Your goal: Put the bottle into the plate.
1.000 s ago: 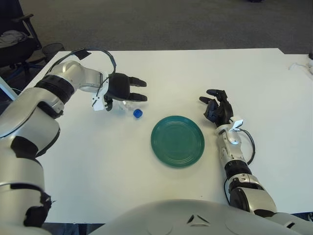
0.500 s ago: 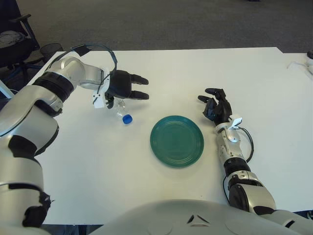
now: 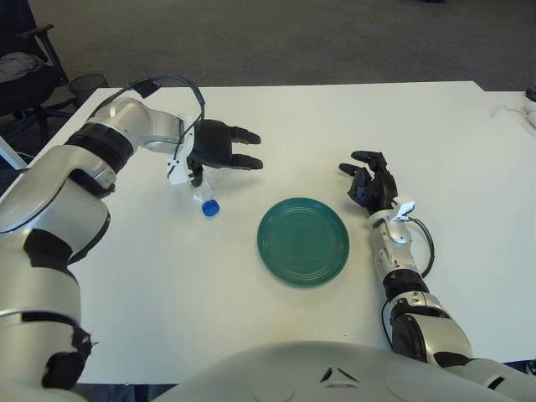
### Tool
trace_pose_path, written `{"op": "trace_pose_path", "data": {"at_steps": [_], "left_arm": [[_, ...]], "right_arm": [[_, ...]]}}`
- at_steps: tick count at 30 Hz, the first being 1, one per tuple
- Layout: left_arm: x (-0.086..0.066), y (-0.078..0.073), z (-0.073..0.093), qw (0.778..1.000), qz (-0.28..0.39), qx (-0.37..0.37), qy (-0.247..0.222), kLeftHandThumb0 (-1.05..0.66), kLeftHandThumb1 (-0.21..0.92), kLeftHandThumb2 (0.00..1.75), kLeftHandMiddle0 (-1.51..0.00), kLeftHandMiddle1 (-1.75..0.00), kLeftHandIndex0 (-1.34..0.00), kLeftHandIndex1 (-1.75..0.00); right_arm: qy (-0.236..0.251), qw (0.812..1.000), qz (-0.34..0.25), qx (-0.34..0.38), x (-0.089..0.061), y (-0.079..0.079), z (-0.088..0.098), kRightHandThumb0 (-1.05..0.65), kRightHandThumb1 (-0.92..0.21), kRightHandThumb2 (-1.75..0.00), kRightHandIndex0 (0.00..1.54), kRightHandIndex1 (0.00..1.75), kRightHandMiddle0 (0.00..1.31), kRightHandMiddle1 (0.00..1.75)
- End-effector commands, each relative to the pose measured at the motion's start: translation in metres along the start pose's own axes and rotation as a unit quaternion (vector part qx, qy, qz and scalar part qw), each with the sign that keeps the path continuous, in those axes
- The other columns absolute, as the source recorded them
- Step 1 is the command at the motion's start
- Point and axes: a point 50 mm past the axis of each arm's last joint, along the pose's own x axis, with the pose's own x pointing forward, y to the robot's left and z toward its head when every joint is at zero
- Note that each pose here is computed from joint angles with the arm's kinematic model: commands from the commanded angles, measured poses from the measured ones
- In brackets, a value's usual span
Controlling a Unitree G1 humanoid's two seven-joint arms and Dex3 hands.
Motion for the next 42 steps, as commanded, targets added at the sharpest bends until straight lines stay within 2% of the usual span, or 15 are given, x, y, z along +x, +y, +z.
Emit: {"op": "trace_pose_path", "data": {"at_steps": [1, 13, 25, 42], "left_arm": [[0.003, -0.001, 0.000, 1.000, 0.005, -0.024, 0.007, -1.04, 0.91, 0.14, 0.00, 0.00, 0.00, 0.00], [0.001, -0.007, 0.000, 0.999, -0.002, -0.043, 0.016, -1.00, 0.86, 0.11, 0.00, 0.00, 0.00, 0.00], [0.000, -0.022, 0.000, 0.996, -0.040, -0.067, 0.039, -1.05, 0.89, 0.12, 0.00, 0.00, 0.00, 0.00], [-0.006, -0.023, -0.006, 0.996, -0.027, -0.066, 0.056, -1.05, 0.91, 0.11, 0.00, 0.00, 0.00, 0.00]], "right_arm": [[0.156, 0.986, -0.046, 0.037, -0.047, -0.009, -0.062, -0.40, -0.63, -1.06, 0.32, 0.94, 0.18, 1.36], [0.153, 0.986, -0.048, 0.037, -0.051, -0.012, -0.063, -0.41, -0.63, -1.05, 0.31, 0.93, 0.22, 1.34], [0.156, 0.986, -0.043, 0.034, -0.052, -0.015, -0.063, -0.42, -0.63, -1.05, 0.31, 0.93, 0.23, 1.34], [0.162, 0.985, -0.037, 0.036, -0.051, -0.018, -0.063, -0.41, -0.62, -1.06, 0.31, 0.94, 0.23, 1.34]]}}
